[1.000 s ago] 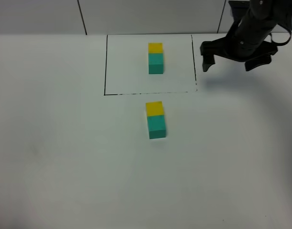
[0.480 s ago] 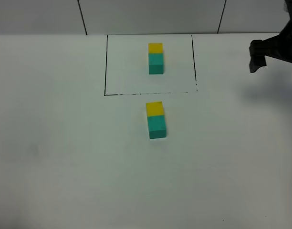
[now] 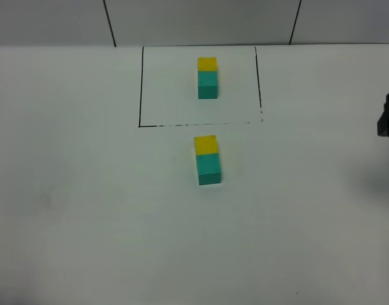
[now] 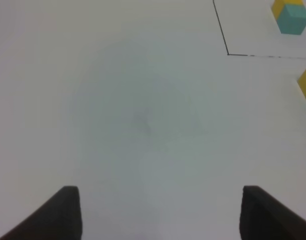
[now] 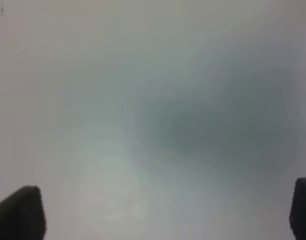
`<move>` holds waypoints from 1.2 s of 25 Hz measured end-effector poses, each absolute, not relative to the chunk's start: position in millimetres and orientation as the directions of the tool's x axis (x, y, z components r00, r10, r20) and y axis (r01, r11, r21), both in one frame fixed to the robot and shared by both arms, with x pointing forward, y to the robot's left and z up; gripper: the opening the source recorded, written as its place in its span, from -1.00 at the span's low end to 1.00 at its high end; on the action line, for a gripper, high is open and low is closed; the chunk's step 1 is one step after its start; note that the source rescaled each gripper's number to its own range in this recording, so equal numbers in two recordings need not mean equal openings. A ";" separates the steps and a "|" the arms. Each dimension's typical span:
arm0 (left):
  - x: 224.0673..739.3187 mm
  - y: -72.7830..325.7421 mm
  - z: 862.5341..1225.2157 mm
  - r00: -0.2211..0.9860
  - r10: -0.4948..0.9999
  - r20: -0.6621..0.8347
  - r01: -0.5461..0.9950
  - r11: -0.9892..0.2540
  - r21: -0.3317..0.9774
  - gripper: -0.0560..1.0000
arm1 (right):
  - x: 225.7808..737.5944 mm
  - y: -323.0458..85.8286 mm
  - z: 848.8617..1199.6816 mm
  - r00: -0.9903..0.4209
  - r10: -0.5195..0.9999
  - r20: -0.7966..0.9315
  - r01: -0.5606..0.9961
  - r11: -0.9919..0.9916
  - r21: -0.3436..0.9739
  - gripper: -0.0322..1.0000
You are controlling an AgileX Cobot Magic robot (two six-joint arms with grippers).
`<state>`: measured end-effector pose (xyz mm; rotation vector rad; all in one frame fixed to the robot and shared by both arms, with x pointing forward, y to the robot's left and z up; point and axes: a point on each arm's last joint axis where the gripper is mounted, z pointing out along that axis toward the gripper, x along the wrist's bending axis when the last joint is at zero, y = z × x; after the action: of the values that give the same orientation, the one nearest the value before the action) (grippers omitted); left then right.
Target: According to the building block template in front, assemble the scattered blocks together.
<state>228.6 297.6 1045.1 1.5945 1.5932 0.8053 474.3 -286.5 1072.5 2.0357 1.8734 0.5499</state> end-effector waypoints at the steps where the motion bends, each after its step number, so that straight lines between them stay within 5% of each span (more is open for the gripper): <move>1: 228.6 297.6 1045.1 0.036 0.997 -0.064 0.540 0.035 0.841 -0.11 | 461.7 -287.2 1072.1 0.067 0.996 0.067 0.868 -0.091 0.488 1.00; 15: 228.6 297.6 1045.1 0.036 0.997 -0.064 0.540 0.035 0.841 -0.11 | 308.2 -292.8 1073.7 0.059 0.989 0.138 0.726 -0.137 0.673 1.00; 30: 228.6 297.6 1045.1 0.036 0.997 -0.064 0.540 0.035 0.841 -0.11 | 252.9 -294.8 1052.2 -0.033 0.988 0.154 0.560 -0.109 0.821 0.94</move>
<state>228.6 297.6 1045.1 1.5945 1.5932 0.8053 252.9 -294.8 1052.2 1.7112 1.6291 1.0337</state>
